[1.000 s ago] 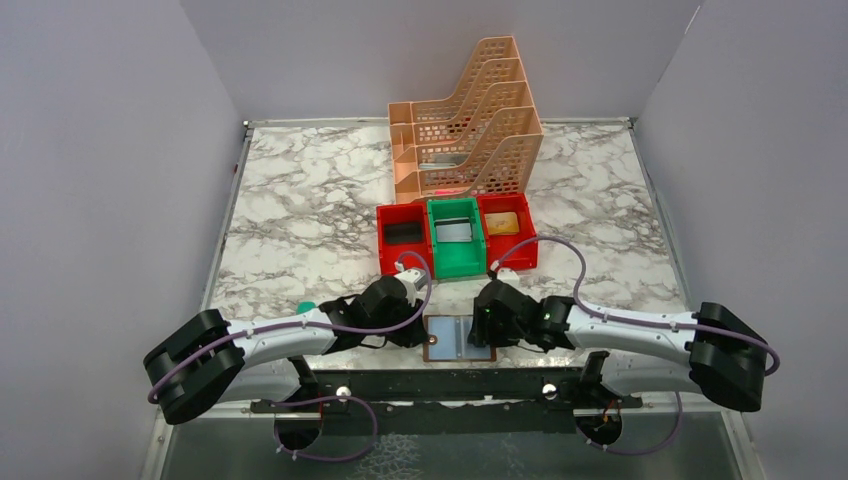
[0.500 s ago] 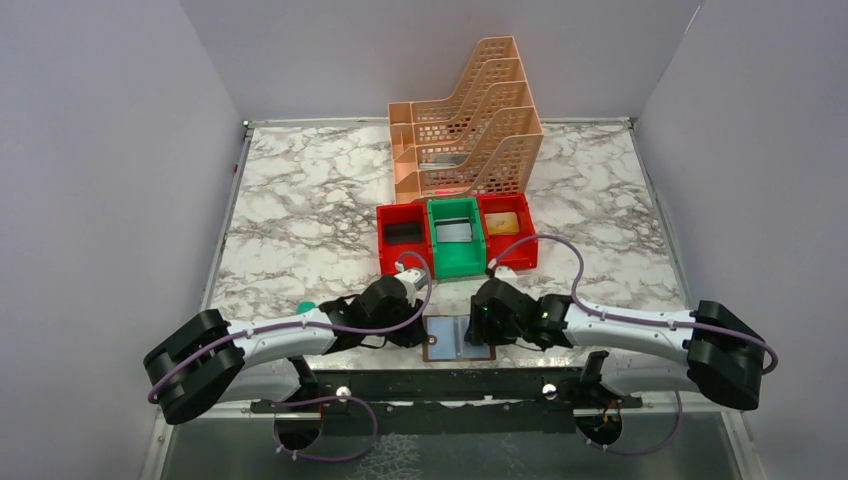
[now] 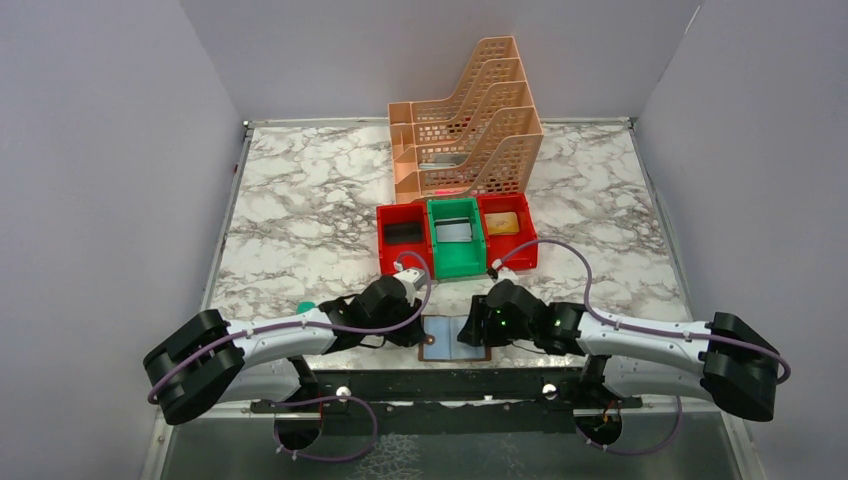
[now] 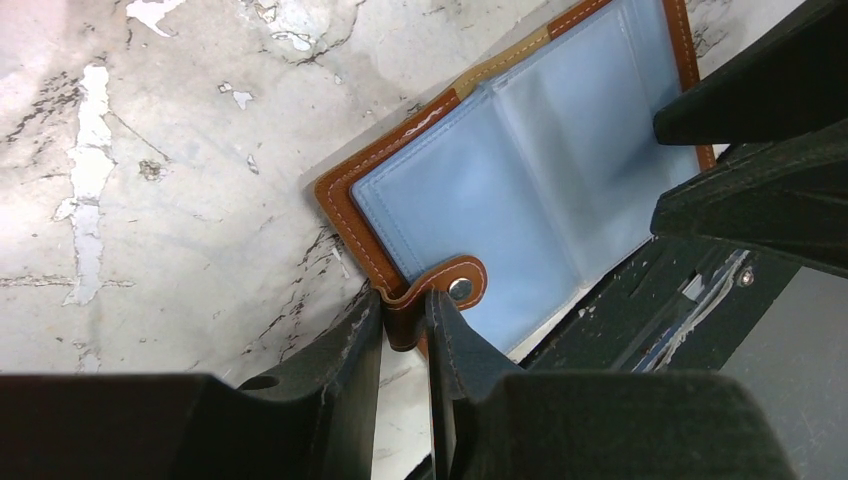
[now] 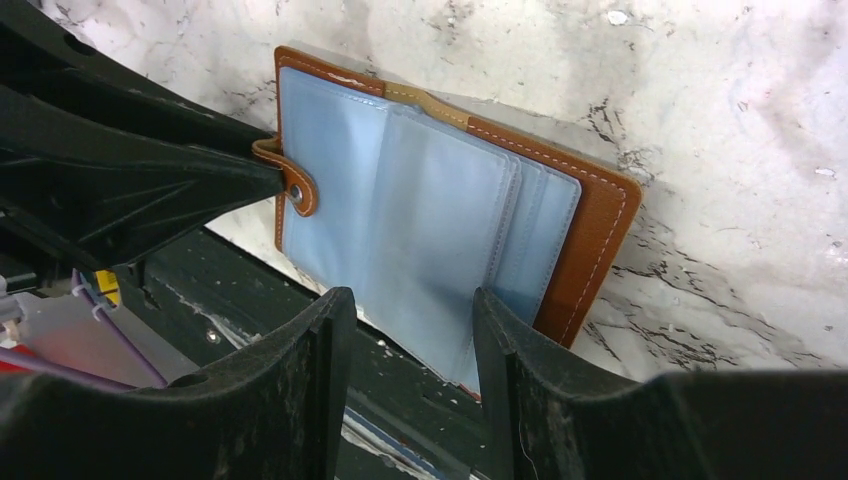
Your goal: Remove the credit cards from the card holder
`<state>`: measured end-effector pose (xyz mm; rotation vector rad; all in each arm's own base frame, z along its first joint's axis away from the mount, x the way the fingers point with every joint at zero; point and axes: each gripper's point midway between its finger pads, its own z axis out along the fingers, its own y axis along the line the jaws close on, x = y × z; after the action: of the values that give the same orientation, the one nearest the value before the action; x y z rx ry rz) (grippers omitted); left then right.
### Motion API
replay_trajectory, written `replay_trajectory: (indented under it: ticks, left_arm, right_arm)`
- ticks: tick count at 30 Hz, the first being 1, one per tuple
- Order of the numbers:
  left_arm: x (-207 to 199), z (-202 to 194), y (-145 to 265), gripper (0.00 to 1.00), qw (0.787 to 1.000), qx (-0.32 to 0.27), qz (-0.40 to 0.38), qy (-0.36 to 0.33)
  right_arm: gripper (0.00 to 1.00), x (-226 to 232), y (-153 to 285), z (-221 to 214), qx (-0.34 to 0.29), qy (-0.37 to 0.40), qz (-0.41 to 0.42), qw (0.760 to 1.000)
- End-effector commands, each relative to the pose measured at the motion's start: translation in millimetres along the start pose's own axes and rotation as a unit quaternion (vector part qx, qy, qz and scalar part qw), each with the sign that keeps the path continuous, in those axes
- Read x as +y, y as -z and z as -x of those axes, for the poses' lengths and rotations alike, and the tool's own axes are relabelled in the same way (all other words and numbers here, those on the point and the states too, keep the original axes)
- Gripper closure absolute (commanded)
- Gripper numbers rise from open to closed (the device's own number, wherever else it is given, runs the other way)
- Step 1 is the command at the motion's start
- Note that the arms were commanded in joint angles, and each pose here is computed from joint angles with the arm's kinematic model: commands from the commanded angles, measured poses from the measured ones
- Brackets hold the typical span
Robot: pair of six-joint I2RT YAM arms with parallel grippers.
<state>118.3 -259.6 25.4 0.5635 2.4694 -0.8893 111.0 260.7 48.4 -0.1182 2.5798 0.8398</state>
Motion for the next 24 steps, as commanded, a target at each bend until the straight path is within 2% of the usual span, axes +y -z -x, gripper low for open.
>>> replay_trajectory:
  ticks: [1,6,12,19,24]
  left_arm:
    - [-12,8,-1,0.76,1.0,-0.016,-0.024,-0.002]
    - [-11,9,0,0.76,1.0,-0.017,-0.021,-0.002]
    - [-7,10,-1,0.76,1.0,-0.021,-0.011,-0.002]
    - [-7,17,-4,0.76,1.0,-0.029,-0.007,-0.004]
    - [-14,19,-5,0.77,0.999,-0.029,-0.021,-0.001]
  right_arm:
    - [0.5,60,8,23,-0.02,-0.015,0.104,0.994]
    - [0.51,58,10,28,-0.033,-0.022,0.098,0.994]
    - [0.61,55,18,28,-0.027,-0.03,0.079,0.996]
    - [0.61,69,26,22,-0.017,-0.026,0.134,0.99]
    - [0.6,57,17,21,-0.016,-0.036,0.098,0.994]
